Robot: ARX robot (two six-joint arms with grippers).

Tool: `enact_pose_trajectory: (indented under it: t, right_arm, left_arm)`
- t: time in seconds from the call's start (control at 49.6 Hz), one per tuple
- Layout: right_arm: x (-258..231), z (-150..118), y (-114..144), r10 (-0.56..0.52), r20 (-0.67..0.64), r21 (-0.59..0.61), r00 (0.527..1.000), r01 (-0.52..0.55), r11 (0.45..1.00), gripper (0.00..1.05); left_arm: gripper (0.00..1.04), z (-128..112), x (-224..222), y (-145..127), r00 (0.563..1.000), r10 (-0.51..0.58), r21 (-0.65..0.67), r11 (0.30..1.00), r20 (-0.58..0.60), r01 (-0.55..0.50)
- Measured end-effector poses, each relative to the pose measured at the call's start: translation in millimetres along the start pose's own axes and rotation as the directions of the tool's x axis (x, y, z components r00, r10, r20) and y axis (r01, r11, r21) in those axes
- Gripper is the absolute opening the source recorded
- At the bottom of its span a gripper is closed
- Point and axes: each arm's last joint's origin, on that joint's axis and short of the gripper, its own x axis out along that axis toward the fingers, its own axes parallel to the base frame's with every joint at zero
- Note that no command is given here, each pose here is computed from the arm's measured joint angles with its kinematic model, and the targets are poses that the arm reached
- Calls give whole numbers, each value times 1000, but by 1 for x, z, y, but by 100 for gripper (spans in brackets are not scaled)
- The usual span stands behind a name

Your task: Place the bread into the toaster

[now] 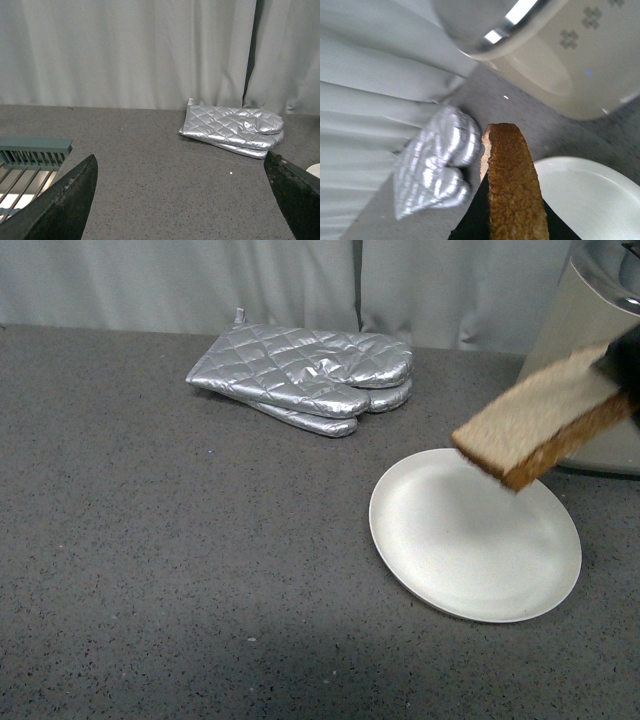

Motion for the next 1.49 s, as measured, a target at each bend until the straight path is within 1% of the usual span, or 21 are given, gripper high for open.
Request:
enact_pose_trajectory:
  t: [0.081,0.101,0.181,0.222,0.282,0.322,0.342,0.403,0.524,0.584,0.846,0.967,1.047,1.128,1.229,1.491]
  right_arm:
    - [-17,29,29,35,127,-9,991,-34,999,2]
    - [-22,41,37,36,182,-11,983,-34,999,2]
    - [-29,73,54,18,332,-18,943,-13,1000,2]
    - [-30,83,57,-2,375,-16,927,9,1000,2]
    - [-28,106,61,-62,475,-11,878,77,997,2]
    - [-25,114,59,-102,510,-2,854,120,993,2]
    - [-23,119,58,-128,537,0,834,151,988,2]
    - [-20,126,56,-171,578,12,798,202,979,2]
    - [-12,134,49,-250,630,32,735,298,954,2]
    - [-4,137,46,-276,638,40,719,327,944,2]
    - [16,139,35,-343,641,69,687,393,917,2]
    - [20,141,35,-363,657,86,661,412,907,2]
    - [24,142,35,-389,667,102,635,440,892,2]
    - [27,142,34,-405,668,106,624,459,882,2]
    - [29,142,34,-434,677,118,594,494,861,2]
    - [35,142,37,-457,679,129,574,519,845,2]
  left_arm:
    - [98,0,0,0,1000,0,0,1000,0,0]
    - [98,0,0,0,1000,0,0,1000,0,0]
    - [98,0,0,0,1000,0,0,1000,0,0]
    - [98,0,0,0,1000,0,0,1000,0,0]
    - [98,0,0,0,1000,0,0,1000,0,0]
    - [98,0,0,0,1000,0,0,1000,0,0]
    - [98,0,0,0,1000,0,0,1000,0,0]
    - [98,0,0,0,1000,0,0,1000,0,0]
    - [98,0,0,0,1000,0,0,1000,0,0]
    - [98,0,0,0,1000,0,0,1000,0,0]
    - [98,0,0,0,1000,0,0,1000,0,0]
    - [98,0,0,0,1000,0,0,1000,0,0]
    - [98,0,0,0,1000,0,0,1000,0,0]
    - [98,0,0,0,1000,0,0,1000,0,0]
    - [98,0,0,0,1000,0,0,1000,0,0]
    - [98,0,0,0,1000,0,0,1000,0,0]
